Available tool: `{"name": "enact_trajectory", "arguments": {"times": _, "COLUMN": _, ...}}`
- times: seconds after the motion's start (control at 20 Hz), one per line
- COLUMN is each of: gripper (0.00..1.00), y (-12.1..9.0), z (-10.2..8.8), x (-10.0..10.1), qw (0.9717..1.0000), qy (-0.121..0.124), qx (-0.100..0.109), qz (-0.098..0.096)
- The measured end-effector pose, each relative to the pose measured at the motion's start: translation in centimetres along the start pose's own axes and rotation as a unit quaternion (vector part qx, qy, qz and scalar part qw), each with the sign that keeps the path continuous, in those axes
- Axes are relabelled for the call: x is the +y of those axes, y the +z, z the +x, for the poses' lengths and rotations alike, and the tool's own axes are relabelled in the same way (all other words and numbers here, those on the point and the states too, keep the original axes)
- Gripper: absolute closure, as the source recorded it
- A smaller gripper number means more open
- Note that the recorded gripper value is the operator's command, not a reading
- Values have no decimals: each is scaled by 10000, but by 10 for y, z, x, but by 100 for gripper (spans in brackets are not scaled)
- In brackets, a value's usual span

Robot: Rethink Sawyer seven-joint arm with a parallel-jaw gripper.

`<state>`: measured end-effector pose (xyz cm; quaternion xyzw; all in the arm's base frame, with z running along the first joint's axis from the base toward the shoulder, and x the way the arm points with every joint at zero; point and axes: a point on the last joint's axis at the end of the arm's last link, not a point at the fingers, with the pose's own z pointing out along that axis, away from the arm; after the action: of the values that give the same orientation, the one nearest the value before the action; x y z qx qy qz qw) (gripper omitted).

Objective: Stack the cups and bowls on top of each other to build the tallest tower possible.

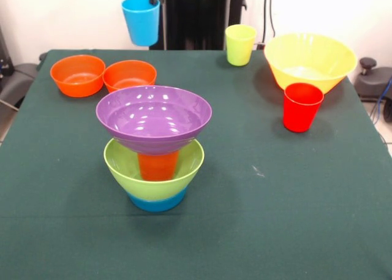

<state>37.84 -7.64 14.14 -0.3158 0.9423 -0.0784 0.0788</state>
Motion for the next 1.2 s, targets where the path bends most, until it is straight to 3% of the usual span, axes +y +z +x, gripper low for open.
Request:
{"name": "enact_trajectory", "arguments": {"times": 0.25, "gripper": 100, "y": -18, "z": -23, "x": -10, "qw": 9993, "qy": -74, "qx": -251, "qz": 253}}
{"name": "enact_trajectory", "arguments": {"times": 0.45, "gripper": 100, "y": -35, "z": -57, "x": -20, "qw": 9974, "qy": -112, "qx": -561, "qz": 437}}
{"name": "enact_trajectory", "arguments": {"times": 0.8, "gripper": 100, "y": -52, "z": -97, "x": -23, "qw": 9949, "qy": -80, "qx": -887, "qz": 476}}
{"name": "enact_trajectory", "arguments": {"times": 1.0, "gripper": 100, "y": -61, "z": -113, "x": -28, "qw": 9951, "qy": 65, "qx": -901, "qz": 395}}
{"name": "enact_trajectory", "arguments": {"times": 1.2, "gripper": 100, "y": -69, "z": -124, "x": -40, "qw": 9965, "qy": 202, "qx": -757, "qz": 293}}
